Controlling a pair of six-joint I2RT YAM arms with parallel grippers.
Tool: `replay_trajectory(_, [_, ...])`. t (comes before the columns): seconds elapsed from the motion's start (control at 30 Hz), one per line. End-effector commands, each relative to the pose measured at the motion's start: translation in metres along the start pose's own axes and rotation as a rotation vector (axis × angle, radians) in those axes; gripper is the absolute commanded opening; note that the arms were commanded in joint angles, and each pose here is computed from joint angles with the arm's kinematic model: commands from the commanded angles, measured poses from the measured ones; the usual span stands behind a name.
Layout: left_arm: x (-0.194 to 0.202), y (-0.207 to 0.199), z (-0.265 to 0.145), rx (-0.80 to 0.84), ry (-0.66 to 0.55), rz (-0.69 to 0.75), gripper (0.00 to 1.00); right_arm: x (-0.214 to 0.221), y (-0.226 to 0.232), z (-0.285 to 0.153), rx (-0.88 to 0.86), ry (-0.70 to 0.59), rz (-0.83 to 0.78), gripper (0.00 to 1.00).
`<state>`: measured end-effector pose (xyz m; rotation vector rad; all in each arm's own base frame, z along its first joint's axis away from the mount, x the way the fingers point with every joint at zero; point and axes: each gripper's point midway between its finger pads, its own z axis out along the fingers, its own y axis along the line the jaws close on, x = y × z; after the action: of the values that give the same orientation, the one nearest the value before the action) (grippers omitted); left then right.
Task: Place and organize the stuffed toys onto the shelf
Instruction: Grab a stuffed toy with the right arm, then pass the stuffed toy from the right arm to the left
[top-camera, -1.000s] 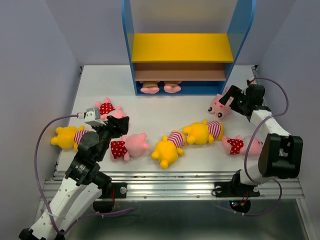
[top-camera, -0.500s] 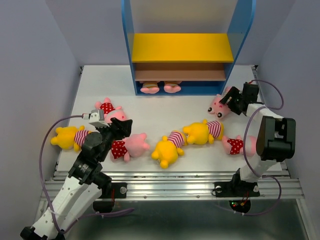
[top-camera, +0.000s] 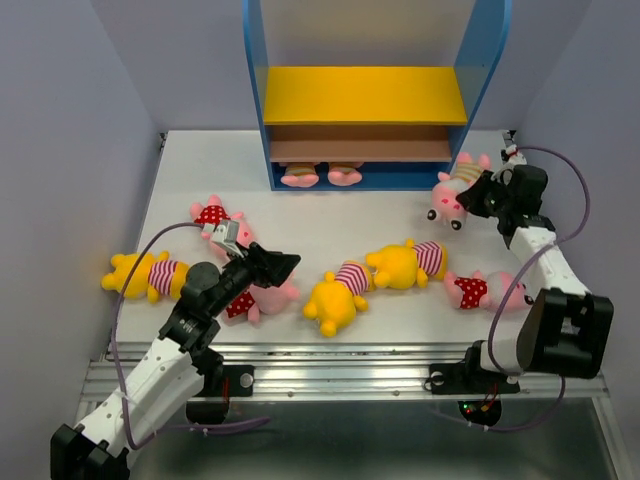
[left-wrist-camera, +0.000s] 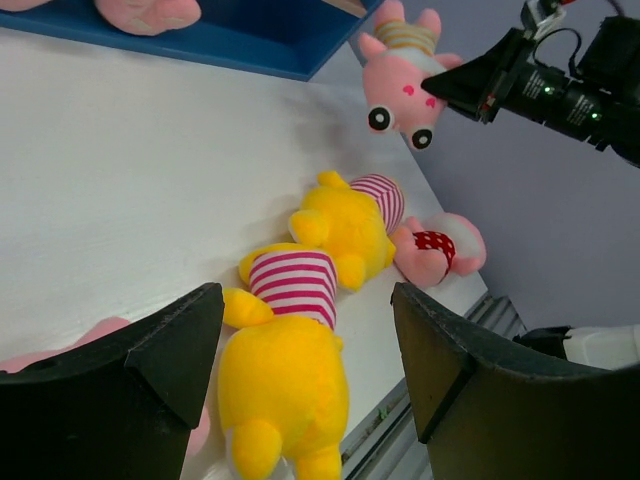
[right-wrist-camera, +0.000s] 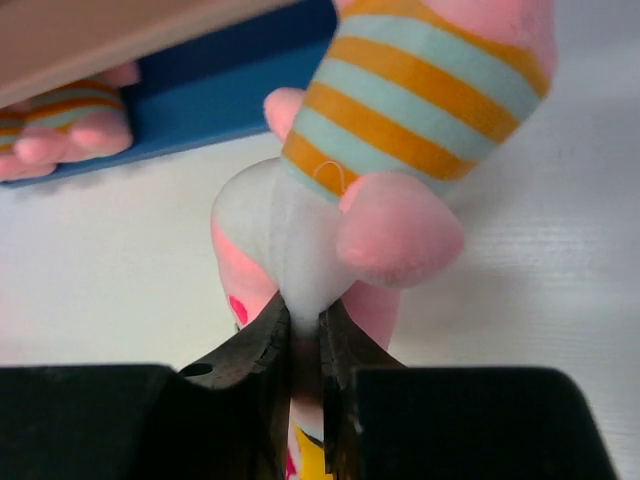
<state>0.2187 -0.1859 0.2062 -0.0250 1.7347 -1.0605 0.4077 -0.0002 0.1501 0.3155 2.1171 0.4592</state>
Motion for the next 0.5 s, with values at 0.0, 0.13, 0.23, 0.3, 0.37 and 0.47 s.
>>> replay_trajectory(0.0, [-0.020, -0.046, 0.002, 0.206, -0.029, 0.036, 0.79, -0.036, 0.059, -0.066, -0.214, -0.150, -0.339, 0.01])
replay_trajectory(0.13, [-0.023, -0.056, 0.006, 0.253, -0.013, 0.072, 0.79, -0.039, 0.095, -0.112, -0.353, -0.177, -0.550, 0.01])
replay_trajectory(0.23, [-0.024, -0.064, 0.009, 0.284, 0.014, 0.104, 0.79, -0.019, 0.114, -0.129, -0.509, -0.093, -0.653, 0.01])
replay_trajectory(0.3, [-0.029, -0.070, 0.011, 0.306, 0.013, 0.141, 0.80, -0.008, 0.127, -0.147, -0.629, -0.005, -0.751, 0.02])
replay_trajectory(0.37, [-0.032, -0.078, 0.014, 0.337, 0.027, 0.187, 0.80, 0.002, 0.136, -0.154, -0.701, 0.112, -0.850, 0.02])
replay_trajectory(0.47, [-0.035, -0.087, 0.019, 0.382, 0.051, 0.248, 0.80, 0.015, 0.140, -0.162, -0.778, 0.248, -0.996, 0.04])
